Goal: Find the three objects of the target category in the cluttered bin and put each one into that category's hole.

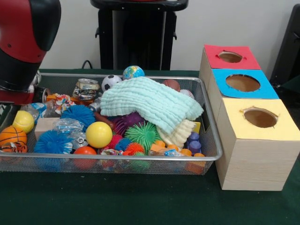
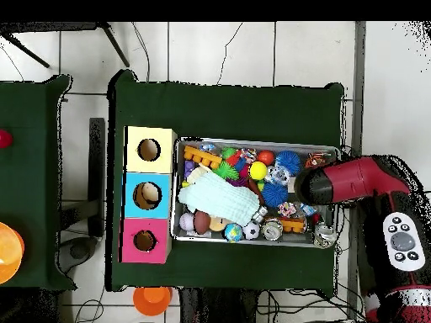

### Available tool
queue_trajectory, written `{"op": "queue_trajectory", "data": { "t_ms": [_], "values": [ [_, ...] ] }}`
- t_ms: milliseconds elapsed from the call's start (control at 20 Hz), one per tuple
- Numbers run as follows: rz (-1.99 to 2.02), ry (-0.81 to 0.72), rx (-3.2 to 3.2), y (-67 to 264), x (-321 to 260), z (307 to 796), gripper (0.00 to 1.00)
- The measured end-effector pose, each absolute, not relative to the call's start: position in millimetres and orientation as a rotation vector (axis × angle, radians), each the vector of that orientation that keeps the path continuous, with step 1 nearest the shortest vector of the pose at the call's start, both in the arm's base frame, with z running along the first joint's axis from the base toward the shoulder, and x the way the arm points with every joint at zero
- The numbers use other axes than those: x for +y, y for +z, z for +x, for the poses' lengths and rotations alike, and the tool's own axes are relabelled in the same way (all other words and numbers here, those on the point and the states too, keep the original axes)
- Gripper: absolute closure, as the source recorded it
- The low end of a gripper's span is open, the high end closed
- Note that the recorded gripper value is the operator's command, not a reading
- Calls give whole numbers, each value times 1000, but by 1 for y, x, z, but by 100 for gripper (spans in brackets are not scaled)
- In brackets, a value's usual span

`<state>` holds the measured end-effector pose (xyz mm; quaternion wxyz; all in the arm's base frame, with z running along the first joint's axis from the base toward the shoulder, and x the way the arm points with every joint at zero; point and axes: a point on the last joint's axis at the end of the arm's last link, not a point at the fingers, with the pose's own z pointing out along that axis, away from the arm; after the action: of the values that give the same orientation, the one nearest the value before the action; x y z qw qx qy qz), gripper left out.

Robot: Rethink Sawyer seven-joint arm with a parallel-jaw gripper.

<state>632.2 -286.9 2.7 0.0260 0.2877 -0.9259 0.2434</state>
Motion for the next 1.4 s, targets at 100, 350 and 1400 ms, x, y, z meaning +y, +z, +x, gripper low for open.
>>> {"op": "queue_trajectory", "data": {
  "t_ms": [100,350,1400],
  "values": [
    [874,725,-2879,2,-287,626,0],
    [869,705,-2904,3,-285,623,0],
    [920,603,-3113,-6,-265,626,0]
  ]
}}
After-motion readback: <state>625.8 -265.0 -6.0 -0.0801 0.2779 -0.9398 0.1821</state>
